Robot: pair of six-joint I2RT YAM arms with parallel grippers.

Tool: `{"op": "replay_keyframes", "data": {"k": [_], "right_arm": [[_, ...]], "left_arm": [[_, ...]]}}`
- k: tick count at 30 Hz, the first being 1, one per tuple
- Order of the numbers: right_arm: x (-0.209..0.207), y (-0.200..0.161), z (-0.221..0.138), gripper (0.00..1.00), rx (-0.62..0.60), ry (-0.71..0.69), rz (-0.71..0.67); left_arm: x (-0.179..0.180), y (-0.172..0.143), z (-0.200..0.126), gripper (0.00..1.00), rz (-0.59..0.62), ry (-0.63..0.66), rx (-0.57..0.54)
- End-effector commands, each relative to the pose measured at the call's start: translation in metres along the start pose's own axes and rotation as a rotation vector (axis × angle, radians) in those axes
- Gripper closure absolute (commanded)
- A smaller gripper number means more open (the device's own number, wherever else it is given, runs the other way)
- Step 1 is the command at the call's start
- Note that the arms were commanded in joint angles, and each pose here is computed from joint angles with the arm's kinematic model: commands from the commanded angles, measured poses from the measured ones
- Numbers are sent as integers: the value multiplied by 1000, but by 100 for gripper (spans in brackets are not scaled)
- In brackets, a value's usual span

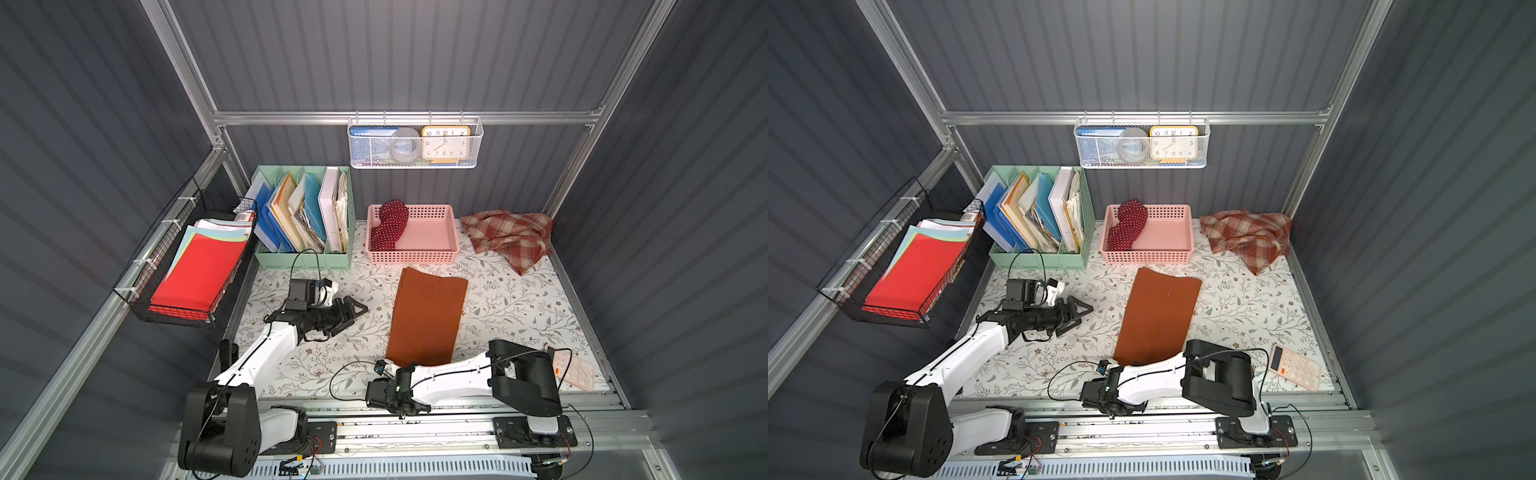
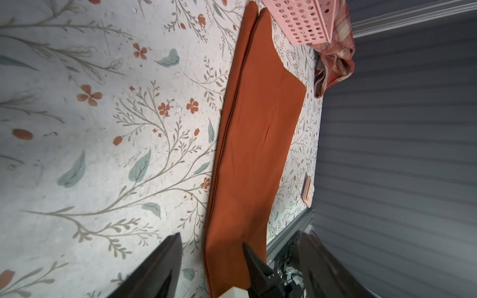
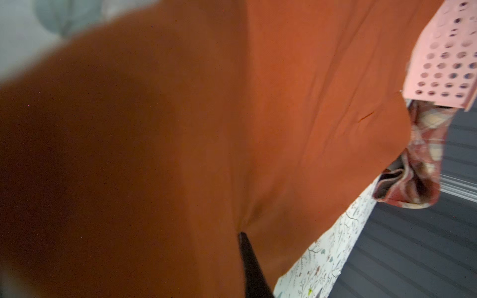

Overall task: Roll up the skirts
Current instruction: Roll the skirt at the center of the board.

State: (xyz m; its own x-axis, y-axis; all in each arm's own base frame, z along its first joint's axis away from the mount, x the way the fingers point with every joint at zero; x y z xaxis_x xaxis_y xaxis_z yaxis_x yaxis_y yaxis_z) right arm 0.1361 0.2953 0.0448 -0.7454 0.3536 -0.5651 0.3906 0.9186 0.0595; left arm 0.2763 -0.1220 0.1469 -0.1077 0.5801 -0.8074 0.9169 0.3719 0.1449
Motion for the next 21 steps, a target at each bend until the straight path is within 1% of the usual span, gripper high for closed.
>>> {"op": "replay_keyframes", "data": {"k": [1, 7, 10, 11, 14, 17, 19, 21], "right_arm": [[6, 7, -15, 85, -13, 271, 19], [2, 22, -30, 88, -44, 596, 135], [-2, 28, -45, 88, -69, 775, 181], [-1, 30, -50, 88, -82, 859, 194], [-4, 34, -52, 87, -86, 1034, 238], [-11, 44, -52, 88, -119, 1183, 296], [-14, 47, -44, 88, -123, 1218, 324], [-15, 47, -32, 88, -98, 1242, 354]], "left_arm": [[2, -10, 2, 26, 28, -39, 38], [8, -16, 5, 26, 35, -55, 34], [13, -20, 6, 27, 27, -54, 32], [16, -22, 6, 27, 24, -45, 25], [21, -25, 3, 27, 24, -26, -4], [24, -29, 2, 27, 19, -28, -11], [26, -33, 3, 27, 11, -31, -1], [28, -38, 2, 27, 5, -32, 4]]}}
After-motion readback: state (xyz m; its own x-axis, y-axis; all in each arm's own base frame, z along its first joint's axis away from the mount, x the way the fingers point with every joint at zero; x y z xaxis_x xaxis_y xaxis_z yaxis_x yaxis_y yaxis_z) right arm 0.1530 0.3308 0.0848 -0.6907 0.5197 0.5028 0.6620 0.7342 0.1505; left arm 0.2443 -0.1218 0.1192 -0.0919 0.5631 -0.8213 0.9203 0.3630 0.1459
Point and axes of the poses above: each gripper's point midway between its finger pads, its own z axis out along the fingers, its own x axis along the line the jaws close on, y = z × x, the point moved 3 cm from there along -z, back along the fingers, and after that the axes turned 3 degrees about -z, right-handed, at the moved point
